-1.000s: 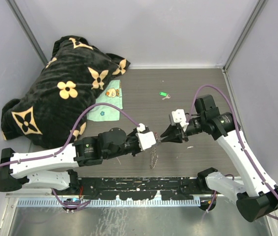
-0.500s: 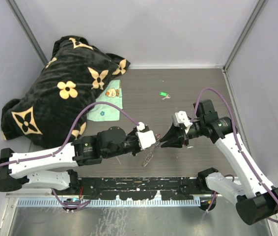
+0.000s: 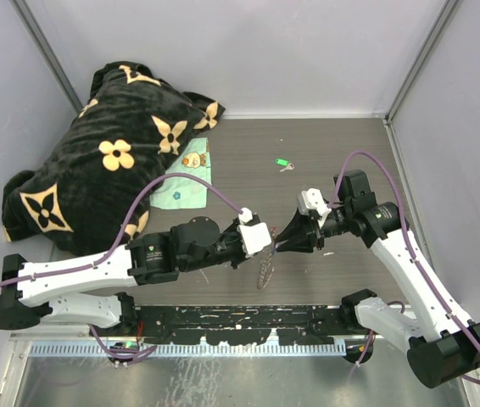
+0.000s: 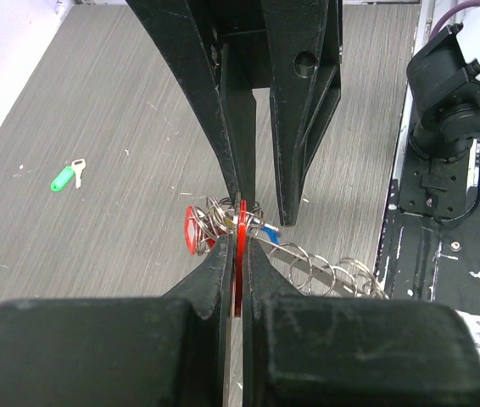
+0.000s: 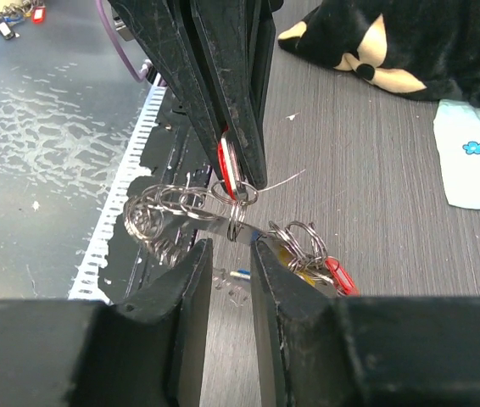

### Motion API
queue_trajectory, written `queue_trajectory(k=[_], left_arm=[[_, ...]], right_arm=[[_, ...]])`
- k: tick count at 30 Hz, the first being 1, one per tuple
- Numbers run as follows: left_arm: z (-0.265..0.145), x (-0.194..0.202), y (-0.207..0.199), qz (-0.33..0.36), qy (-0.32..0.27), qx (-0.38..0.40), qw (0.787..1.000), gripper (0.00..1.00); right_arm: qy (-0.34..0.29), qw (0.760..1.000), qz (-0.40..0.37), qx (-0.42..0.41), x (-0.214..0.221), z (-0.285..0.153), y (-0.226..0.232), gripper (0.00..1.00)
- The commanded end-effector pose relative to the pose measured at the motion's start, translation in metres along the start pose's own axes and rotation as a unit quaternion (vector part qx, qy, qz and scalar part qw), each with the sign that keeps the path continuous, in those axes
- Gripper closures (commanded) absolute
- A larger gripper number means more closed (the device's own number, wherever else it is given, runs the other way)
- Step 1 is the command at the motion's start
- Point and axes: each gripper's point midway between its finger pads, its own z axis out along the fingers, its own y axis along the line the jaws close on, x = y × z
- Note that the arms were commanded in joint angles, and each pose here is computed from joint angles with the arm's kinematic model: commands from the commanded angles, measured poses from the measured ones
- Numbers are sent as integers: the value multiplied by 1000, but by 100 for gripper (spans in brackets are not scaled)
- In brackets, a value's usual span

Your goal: Remove the keys from the keyring

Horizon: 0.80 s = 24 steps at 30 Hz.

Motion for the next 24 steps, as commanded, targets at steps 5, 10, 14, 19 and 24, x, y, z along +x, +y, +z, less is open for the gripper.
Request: queue_trajectory(k=[5, 10, 14, 19, 24], left_arm=[[-4, -60, 8, -26, -87, -9, 996, 100], [-3, -61, 8, -29, -88, -9, 996, 100], [-5, -60, 8, -29, -85, -12, 996, 100], [-9, -54, 10, -20, -67, -14, 997, 100], [-8, -48, 12, 10, -37, -11, 999, 100]], right_arm=[[-21, 1000, -21, -4, -17, -1, 2, 69], [-25, 999, -22, -7, -20, -1, 4, 81], [-16, 1000, -25, 4, -20, -3, 1, 95], [34, 998, -45, 25, -16, -8, -3, 99], [171, 984, -53, 1, -1, -8, 5, 99]])
